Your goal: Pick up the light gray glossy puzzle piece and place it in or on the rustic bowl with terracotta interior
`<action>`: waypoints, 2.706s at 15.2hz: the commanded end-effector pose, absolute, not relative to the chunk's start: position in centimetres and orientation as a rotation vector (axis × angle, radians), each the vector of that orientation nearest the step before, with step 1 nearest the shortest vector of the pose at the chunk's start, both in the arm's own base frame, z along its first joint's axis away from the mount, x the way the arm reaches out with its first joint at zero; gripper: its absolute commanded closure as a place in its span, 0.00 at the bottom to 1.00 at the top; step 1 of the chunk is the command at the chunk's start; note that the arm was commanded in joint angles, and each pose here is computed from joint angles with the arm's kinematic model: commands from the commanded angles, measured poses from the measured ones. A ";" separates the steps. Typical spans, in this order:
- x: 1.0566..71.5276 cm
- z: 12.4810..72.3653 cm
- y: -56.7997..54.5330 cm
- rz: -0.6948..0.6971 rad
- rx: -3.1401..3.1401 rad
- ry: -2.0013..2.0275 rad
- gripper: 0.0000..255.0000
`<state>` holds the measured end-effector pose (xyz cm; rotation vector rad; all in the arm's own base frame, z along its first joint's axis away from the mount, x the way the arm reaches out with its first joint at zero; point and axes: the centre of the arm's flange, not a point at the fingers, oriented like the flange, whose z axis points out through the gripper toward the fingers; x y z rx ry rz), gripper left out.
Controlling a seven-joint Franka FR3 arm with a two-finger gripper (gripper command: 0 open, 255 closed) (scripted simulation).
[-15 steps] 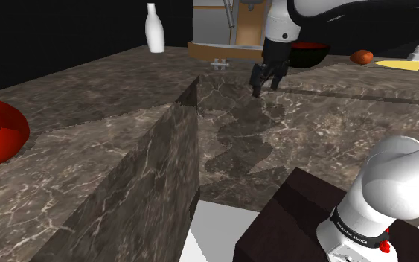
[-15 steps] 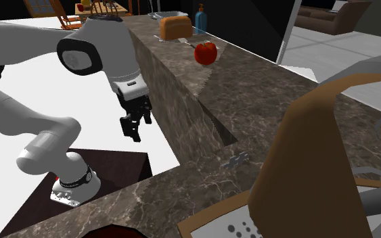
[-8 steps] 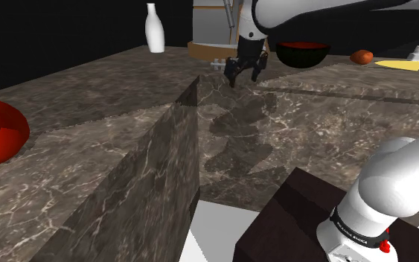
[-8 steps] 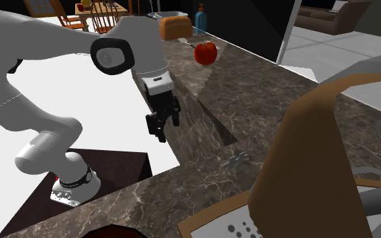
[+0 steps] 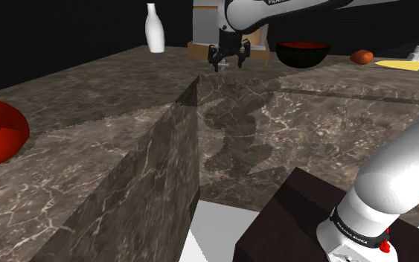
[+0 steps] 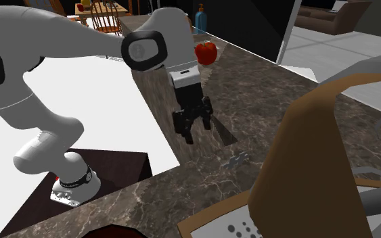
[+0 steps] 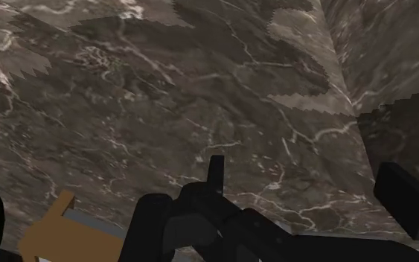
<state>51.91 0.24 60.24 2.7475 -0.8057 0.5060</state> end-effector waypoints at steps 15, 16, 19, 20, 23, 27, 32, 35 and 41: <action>61.8 60.0 -4.1 0.671 2.489 -1.102 0.00; 61.9 59.8 -4.2 0.671 2.489 -1.102 0.00; 61.9 59.8 -4.2 0.671 2.490 -1.102 0.00; 61.9 59.8 -4.2 0.671 2.490 -1.102 0.00; 61.9 59.8 -4.2 0.671 2.489 -1.102 0.00; 61.9 59.8 -4.2 0.671 2.489 -1.102 1.00; 61.9 59.8 -4.2 0.671 2.489 -1.102 1.00; 61.9 60.8 -4.2 0.671 2.489 -1.102 1.00; 61.9 64.0 -4.2 0.671 2.489 -1.102 1.00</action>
